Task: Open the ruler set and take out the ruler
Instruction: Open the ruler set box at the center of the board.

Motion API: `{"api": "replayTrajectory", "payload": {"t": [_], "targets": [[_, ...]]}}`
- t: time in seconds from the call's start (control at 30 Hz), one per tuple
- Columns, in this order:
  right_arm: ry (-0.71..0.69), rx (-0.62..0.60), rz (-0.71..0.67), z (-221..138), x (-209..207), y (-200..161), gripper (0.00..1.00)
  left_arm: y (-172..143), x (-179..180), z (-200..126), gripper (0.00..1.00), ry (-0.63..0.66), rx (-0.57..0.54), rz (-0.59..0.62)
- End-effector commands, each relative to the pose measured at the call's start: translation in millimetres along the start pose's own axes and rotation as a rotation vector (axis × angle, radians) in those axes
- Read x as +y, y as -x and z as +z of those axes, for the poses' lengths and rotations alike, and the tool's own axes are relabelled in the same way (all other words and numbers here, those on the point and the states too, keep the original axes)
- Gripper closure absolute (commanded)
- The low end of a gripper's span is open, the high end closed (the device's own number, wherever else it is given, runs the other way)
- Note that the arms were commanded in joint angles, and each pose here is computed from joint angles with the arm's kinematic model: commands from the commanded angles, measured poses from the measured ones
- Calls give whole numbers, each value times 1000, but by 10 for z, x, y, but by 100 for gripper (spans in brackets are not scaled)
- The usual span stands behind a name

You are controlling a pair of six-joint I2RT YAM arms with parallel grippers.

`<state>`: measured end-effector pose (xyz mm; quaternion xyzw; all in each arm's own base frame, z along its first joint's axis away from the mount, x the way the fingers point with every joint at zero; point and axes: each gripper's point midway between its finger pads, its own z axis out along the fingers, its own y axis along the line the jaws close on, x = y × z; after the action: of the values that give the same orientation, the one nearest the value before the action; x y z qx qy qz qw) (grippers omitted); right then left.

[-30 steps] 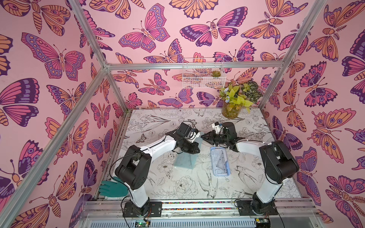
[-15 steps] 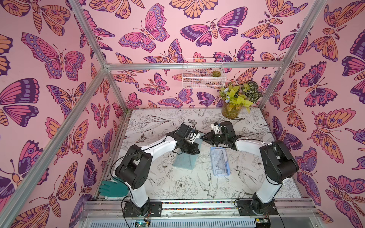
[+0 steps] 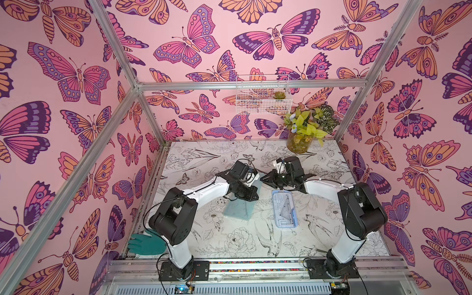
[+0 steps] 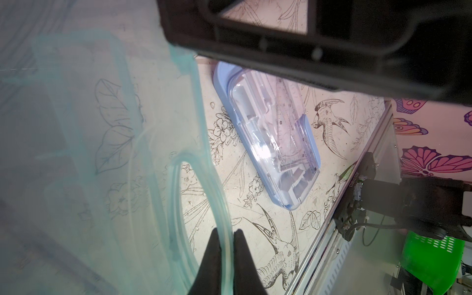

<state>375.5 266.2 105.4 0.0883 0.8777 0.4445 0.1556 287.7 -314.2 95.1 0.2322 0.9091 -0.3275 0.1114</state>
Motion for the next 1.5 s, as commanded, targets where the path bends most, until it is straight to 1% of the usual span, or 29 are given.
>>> {"api": "replayTrajectory", "payload": {"t": [0.0,0.2,0.4,0.5,0.63,0.67,0.77,0.83,0.93,1.0,1.07,1.43,1.47], "targets": [[-25,-14,-58,-86,87,25,100,-78,278,50,100,114,12,-8],[-67,-12,-46,-140,63,20,100,-68,386,9,100,193,-9,-16],[-108,-8,-18,-153,5,10,100,-44,412,-35,100,263,-37,1],[-117,-8,-16,-164,0,10,100,-31,384,-21,100,256,-45,5],[-120,-9,-19,-153,-29,1,100,-16,311,-2,100,214,-43,8],[-108,-7,-21,-136,-30,-7,95,-19,278,8,100,196,-40,11],[-21,10,-33,-79,76,-33,67,-13,161,13,100,134,-34,20],[49,18,-46,-55,174,-44,56,-12,90,25,100,96,-31,27],[100,-2,-70,-46,242,-19,45,-10,8,37,100,47,-28,30],[138,13,-77,-36,290,-51,42,-8,-24,42,100,25,-27,29],[141,11,-75,-18,272,-44,41,5,-50,31,100,15,-34,28],[96,16,-35,74,76,-75,43,64,-42,-59,100,33,-76,26],[79,-5,-33,76,40,-41,43,69,-41,-70,100,37,-81,28]]}}
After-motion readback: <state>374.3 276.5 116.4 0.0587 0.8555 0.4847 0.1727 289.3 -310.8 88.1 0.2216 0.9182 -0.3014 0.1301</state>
